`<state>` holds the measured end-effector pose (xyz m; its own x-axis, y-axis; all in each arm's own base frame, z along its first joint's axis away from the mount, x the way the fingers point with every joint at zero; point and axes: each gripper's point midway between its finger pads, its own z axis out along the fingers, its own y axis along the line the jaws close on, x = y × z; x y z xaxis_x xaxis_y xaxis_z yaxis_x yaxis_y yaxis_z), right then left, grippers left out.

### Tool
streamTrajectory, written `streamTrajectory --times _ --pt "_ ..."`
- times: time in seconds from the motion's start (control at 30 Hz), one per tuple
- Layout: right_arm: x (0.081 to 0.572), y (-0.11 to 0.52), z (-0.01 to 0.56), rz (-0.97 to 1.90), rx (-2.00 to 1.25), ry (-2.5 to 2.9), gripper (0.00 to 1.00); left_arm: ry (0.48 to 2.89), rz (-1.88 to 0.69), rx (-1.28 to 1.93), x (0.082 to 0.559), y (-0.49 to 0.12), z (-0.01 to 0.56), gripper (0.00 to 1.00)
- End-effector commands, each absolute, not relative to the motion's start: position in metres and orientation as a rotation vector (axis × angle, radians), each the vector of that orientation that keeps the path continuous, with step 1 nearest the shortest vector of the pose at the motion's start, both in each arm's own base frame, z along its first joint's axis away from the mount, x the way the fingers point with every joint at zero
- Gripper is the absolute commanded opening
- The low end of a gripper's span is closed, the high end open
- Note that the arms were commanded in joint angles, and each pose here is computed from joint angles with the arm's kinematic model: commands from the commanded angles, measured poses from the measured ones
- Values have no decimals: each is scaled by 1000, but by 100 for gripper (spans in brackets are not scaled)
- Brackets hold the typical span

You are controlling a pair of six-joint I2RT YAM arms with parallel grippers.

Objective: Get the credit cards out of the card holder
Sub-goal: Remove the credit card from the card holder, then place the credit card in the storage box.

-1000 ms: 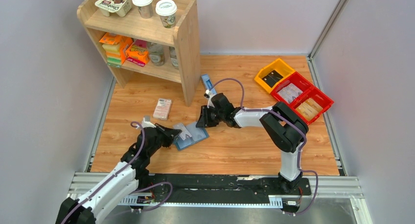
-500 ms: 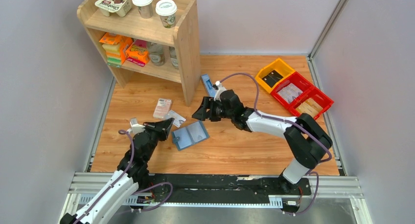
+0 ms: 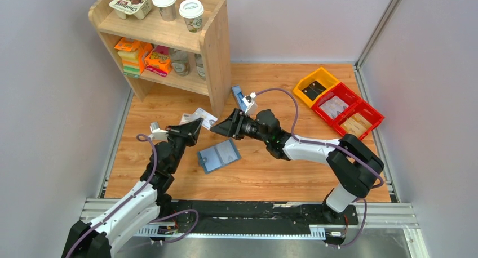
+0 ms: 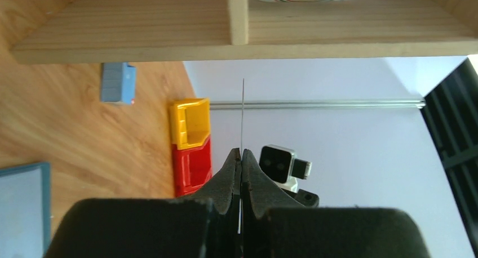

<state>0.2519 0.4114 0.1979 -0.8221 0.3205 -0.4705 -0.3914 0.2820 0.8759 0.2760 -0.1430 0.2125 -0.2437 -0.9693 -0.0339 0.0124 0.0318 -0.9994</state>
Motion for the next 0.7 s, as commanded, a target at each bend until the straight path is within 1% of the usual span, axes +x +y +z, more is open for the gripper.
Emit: streamTrajectory --times 0.0,0.13,0.27,0.33,0.43,0.5,0.57,0.63,0.67 --pt "259 426 252 1728 -78 1790 63 1281 -1461 -979 275 -147 257 0" --pt "264 432 266 1747 -94 1745 58 1283 -1468 -972 274 -150 259 0" --pt "266 438 273 1758 -109 1729 48 1279 -1477 -969 274 -152 260 0" --pt "266 440 276 1763 -112 1725 38 1277 -1481 -963 273 -153 262 0" --pt "266 438 273 1751 -118 1732 12 1270 -1485 -955 272 -153 264 0" --pt "266 436 269 1727 -124 1757 0 1270 -1483 -948 271 -152 264 0" --pt "264 433 266 1694 -144 1778 0 1276 -1470 -934 270 -151 262 0" --pt "265 427 265 1650 -167 1800 0 1295 -1448 -915 268 -151 259 4" --pt "265 424 262 1628 -191 1814 0 1301 -1438 -895 266 -151 261 8"
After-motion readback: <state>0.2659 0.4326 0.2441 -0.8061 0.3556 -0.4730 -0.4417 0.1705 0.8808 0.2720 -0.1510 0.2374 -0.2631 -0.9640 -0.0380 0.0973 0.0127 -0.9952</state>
